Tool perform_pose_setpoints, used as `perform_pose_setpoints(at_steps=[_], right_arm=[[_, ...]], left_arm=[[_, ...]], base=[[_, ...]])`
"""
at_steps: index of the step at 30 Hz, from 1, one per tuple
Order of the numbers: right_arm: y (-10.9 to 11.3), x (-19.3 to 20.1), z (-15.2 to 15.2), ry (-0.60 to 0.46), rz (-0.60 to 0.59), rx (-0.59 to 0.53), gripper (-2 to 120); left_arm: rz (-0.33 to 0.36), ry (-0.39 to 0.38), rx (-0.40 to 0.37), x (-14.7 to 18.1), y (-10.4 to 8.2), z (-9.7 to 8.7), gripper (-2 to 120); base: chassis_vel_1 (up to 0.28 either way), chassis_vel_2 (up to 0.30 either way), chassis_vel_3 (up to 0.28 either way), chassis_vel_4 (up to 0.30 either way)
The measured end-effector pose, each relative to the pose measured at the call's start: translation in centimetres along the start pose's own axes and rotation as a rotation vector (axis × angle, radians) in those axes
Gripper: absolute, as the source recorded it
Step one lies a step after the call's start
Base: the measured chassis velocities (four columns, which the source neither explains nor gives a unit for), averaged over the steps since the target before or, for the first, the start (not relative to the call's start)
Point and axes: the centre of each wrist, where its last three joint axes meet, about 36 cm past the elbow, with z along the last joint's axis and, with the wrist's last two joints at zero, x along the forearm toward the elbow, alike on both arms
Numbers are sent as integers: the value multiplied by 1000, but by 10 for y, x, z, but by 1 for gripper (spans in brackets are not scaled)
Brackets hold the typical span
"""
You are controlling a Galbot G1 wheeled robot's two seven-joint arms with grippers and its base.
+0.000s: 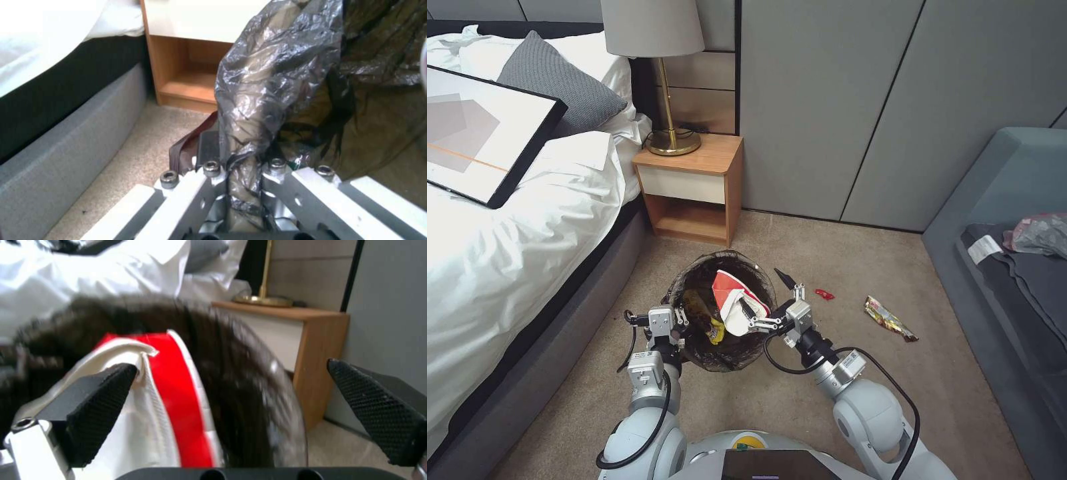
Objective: Pick up the trash bin, then pick up the garbage from the floor and place it into the trash bin.
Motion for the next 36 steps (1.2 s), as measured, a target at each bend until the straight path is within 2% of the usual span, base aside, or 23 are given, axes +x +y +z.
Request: perform_pose_setpoints(at_steps=[16, 28, 36], right_arm=[[1, 0, 15, 27, 3, 0, 100], [-11, 14, 26, 38, 27, 38, 100], [-13, 19, 20, 7, 53, 49, 100]], left_arm=[[0, 0, 0, 0, 0, 0, 2], [0, 0, 0, 0, 0, 0, 2], [0, 0, 0, 0, 0, 0, 2]], base=[[0, 0, 0, 0], [0, 0, 0, 0], [0, 0, 0, 0]])
